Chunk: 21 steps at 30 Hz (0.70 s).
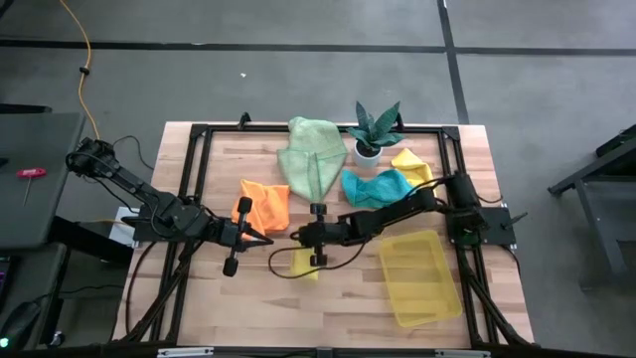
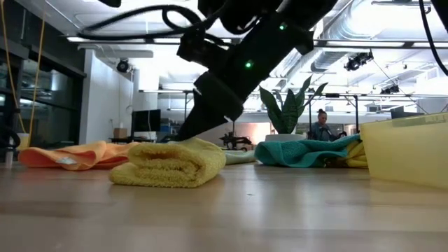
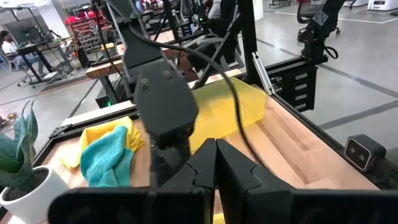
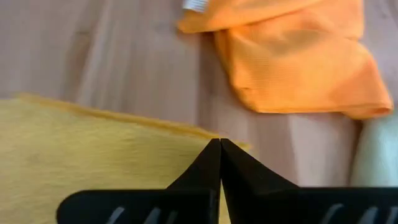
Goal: Fold microfiber towels
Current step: Fold the left yellow microfiber cloth
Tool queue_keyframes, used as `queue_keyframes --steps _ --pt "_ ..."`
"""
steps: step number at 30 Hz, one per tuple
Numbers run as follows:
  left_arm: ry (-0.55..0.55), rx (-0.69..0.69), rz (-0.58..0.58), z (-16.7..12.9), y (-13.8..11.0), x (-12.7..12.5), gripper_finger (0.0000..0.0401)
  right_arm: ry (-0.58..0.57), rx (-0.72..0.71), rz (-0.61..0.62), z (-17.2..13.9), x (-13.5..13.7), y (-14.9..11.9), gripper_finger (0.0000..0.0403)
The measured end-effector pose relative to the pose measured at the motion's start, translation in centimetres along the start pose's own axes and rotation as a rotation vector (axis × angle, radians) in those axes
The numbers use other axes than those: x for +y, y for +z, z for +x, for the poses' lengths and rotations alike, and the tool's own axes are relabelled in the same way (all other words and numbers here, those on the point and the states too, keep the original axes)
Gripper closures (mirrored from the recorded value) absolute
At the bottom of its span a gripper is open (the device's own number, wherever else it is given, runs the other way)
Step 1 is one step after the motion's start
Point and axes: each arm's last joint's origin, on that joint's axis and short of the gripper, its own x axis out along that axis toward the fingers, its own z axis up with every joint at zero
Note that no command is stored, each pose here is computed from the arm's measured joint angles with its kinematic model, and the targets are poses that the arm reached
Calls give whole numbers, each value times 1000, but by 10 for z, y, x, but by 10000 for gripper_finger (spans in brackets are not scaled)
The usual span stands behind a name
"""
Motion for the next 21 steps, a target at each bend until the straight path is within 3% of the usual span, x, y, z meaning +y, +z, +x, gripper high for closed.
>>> queue_keyframes --steps 5,12,21 --pt "0 -1 1 0 0 0 401 -23 78 -12 1 -5 -7 403" --pt "1 0 1 0 0 0 401 -89 35 -46 -22 -7 7 403" --pt "3 0 1 0 0 0 401 62 149 -7 -22 -2 -5 403"
